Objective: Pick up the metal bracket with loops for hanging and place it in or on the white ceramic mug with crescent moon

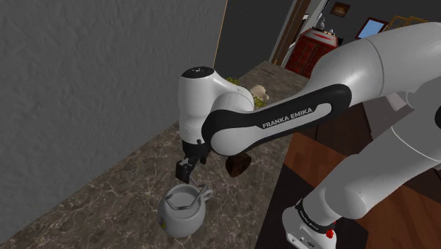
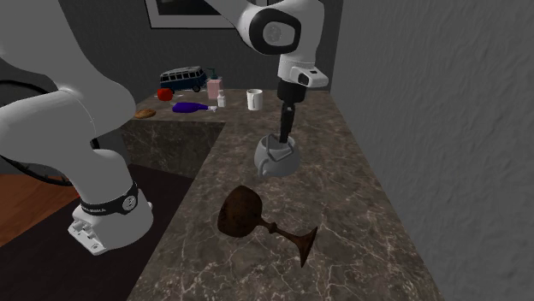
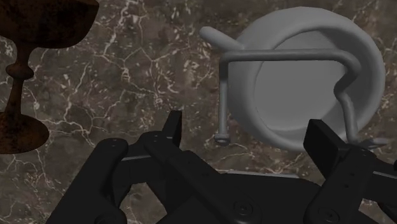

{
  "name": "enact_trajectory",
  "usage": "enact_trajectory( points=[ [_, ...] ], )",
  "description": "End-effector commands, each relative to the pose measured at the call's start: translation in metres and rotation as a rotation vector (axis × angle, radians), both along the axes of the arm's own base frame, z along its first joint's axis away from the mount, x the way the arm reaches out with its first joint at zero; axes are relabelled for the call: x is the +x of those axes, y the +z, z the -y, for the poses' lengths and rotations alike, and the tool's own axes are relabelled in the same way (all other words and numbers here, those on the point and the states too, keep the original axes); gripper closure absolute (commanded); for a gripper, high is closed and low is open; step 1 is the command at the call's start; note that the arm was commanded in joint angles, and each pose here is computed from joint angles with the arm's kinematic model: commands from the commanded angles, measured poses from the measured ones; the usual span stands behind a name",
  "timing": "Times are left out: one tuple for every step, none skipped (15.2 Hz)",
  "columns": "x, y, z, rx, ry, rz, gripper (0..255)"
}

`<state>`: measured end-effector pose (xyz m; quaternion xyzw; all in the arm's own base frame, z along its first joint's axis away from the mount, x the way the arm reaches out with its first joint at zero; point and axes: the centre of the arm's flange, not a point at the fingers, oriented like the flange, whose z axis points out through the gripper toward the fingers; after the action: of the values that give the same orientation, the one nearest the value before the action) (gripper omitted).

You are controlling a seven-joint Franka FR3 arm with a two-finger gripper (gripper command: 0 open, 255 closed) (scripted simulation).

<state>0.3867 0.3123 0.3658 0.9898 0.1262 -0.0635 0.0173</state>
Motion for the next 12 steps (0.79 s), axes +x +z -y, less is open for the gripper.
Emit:
enact_trajectory(
  points=[
    [0.002,0.013,-0.001,0.000,0.000,0.000,0],
    [0.003,0.026,-0.001,0.000,0.000,0.000,0],
    [0.005,0.039,-0.002,0.000,0.000,0.000,0],
    [0.006,0.050,-0.003,0.000,0.000,0.000,0],
    [0.006,0.050,-0.003,0.000,0.000,0.000,0],
    [0.006,0.050,-0.002,0.000,0.000,0.000,0],
    [0.006,0.050,-0.003,0.000,0.000,0.000,0],
    [0.006,0.050,-0.003,0.000,0.000,0.000,0],
    [0.006,0.050,-0.003,0.000,0.000,0.000,0],
    [0.006,0.050,-0.003,0.000,0.000,0.000,0],
    [0.006,0.050,-0.003,0.000,0.000,0.000,0],
    [0.006,0.050,-0.003,0.000,0.000,0.000,0]
  ],
)
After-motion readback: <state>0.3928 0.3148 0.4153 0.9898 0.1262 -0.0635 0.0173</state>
